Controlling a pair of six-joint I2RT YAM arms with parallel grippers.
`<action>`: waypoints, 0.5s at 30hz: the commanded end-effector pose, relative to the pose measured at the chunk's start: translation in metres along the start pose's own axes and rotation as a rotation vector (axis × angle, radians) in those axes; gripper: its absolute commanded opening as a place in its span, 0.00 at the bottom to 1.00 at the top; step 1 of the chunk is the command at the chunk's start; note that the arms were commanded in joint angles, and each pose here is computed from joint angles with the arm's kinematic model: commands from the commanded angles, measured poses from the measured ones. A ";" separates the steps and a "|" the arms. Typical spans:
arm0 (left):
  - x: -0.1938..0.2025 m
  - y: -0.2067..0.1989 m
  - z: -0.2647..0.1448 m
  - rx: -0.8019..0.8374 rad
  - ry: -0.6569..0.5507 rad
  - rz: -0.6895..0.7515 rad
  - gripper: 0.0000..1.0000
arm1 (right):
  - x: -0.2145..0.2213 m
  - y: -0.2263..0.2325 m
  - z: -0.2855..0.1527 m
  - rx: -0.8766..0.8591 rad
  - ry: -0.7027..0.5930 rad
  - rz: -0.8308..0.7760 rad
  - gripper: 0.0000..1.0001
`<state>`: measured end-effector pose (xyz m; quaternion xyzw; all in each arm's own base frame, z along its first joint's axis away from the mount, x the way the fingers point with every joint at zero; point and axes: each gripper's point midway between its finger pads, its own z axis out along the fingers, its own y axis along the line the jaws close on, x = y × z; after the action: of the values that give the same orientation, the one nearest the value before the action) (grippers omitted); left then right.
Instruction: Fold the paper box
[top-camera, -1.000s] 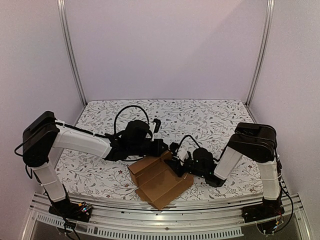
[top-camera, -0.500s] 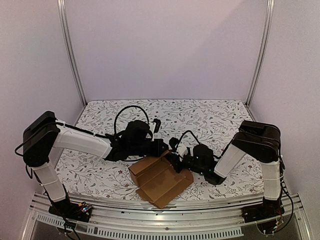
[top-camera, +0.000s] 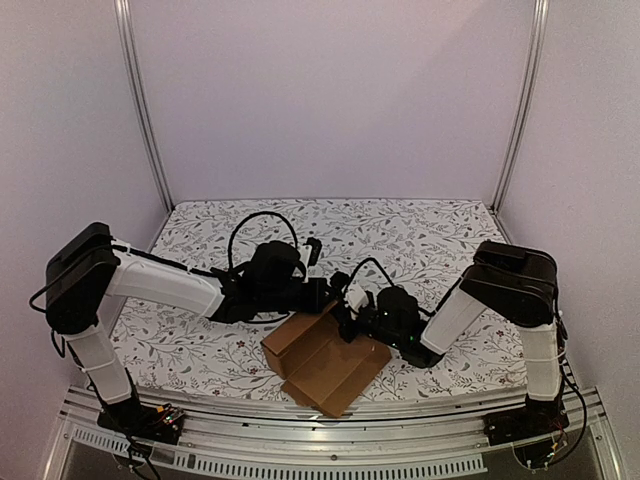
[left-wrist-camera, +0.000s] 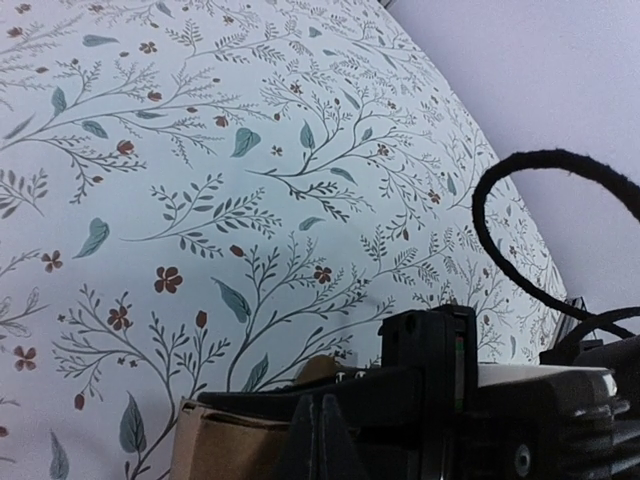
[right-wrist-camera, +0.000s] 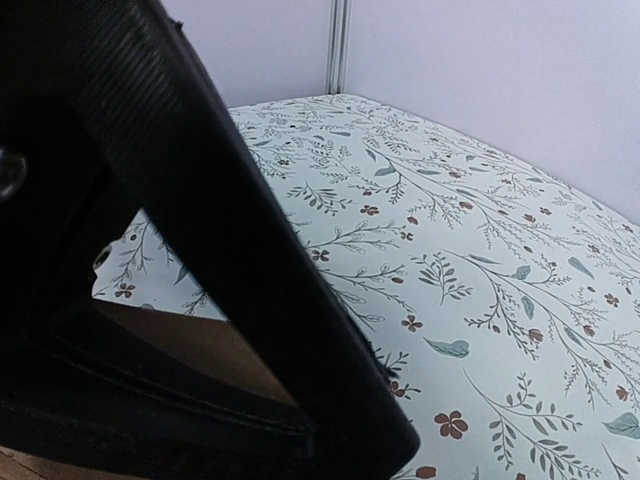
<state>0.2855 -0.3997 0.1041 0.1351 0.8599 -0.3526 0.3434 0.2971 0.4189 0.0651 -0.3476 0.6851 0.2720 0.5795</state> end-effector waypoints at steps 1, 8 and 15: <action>0.016 0.012 0.003 -0.053 0.033 0.008 0.00 | 0.024 0.001 0.000 0.017 0.068 -0.030 0.02; 0.016 0.014 0.002 -0.061 0.031 0.007 0.00 | 0.029 0.004 -0.004 0.022 0.075 -0.024 0.24; 0.015 0.013 0.001 -0.062 0.028 0.006 0.00 | 0.038 0.003 -0.005 0.044 0.096 -0.027 0.21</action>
<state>0.2874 -0.3983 0.1041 0.1307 0.8607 -0.3458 0.3502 0.2906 0.4188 0.0532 -0.3538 0.6929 0.2551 0.5741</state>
